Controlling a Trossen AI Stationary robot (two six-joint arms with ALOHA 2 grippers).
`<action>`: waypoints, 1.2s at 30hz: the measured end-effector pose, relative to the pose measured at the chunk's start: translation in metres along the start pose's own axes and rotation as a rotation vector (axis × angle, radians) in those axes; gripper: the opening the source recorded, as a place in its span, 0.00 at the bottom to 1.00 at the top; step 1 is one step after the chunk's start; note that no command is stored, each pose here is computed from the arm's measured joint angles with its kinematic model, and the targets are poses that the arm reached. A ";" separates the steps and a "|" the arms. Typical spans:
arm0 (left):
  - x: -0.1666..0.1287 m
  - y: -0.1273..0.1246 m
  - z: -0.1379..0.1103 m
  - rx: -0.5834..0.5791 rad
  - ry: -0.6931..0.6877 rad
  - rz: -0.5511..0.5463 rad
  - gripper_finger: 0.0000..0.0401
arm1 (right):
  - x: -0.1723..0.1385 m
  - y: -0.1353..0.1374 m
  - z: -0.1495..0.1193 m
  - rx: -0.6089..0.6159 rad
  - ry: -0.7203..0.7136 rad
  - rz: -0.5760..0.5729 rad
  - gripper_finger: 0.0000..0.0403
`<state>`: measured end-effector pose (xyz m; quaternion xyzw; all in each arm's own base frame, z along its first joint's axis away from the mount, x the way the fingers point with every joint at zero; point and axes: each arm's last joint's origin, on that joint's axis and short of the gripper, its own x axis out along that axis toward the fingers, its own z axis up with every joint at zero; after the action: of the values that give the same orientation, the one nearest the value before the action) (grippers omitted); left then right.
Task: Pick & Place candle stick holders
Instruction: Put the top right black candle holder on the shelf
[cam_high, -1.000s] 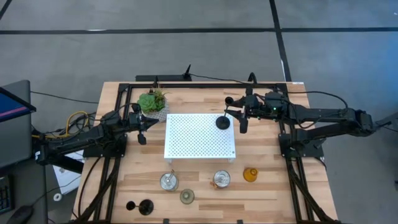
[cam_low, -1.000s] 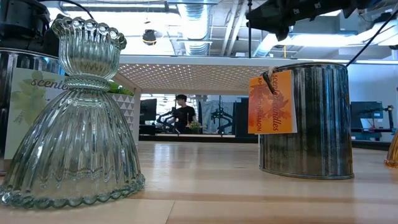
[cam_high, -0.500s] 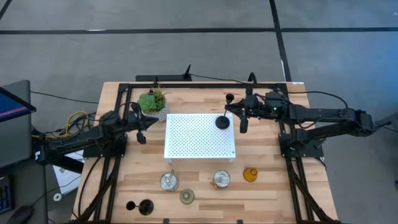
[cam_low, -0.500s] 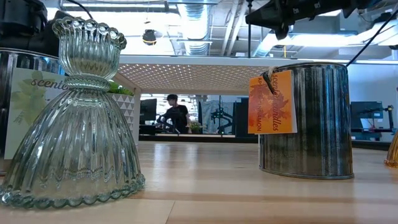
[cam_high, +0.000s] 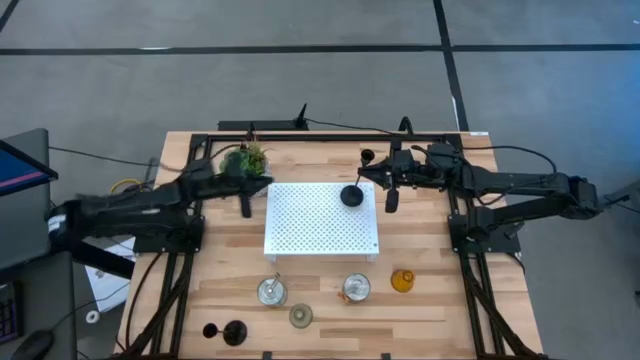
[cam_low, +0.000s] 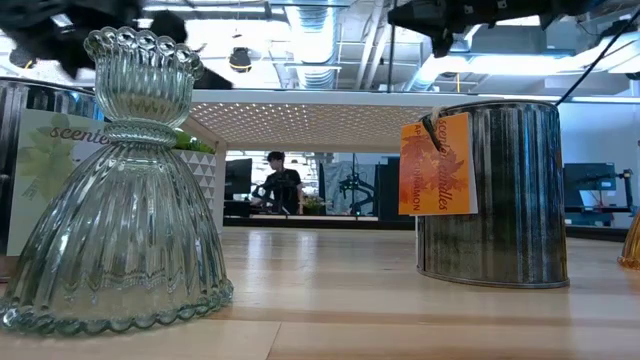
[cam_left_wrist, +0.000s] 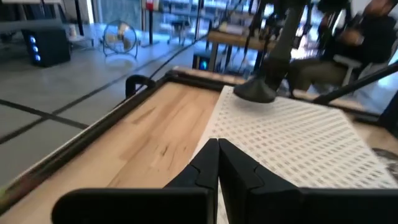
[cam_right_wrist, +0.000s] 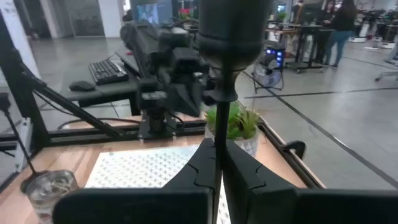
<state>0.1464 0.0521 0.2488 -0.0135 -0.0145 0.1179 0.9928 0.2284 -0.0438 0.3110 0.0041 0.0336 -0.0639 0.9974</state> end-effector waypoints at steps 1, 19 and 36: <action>0.009 0.001 0.006 0.017 0.004 -0.001 0.02 | 0.003 0.000 0.001 -0.004 0.002 0.018 0.00; 0.089 -0.014 0.058 0.162 -0.018 -0.173 0.26 | 0.084 -0.015 0.024 -0.087 0.066 0.150 0.00; 0.094 -0.023 0.063 0.142 -0.110 -0.204 0.44 | 0.111 -0.014 0.035 -0.099 0.033 0.209 0.00</action>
<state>0.2412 0.0534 0.3148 0.0649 -0.0617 0.0176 0.9958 0.3384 -0.0722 0.3381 -0.0406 0.0526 0.0422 0.9969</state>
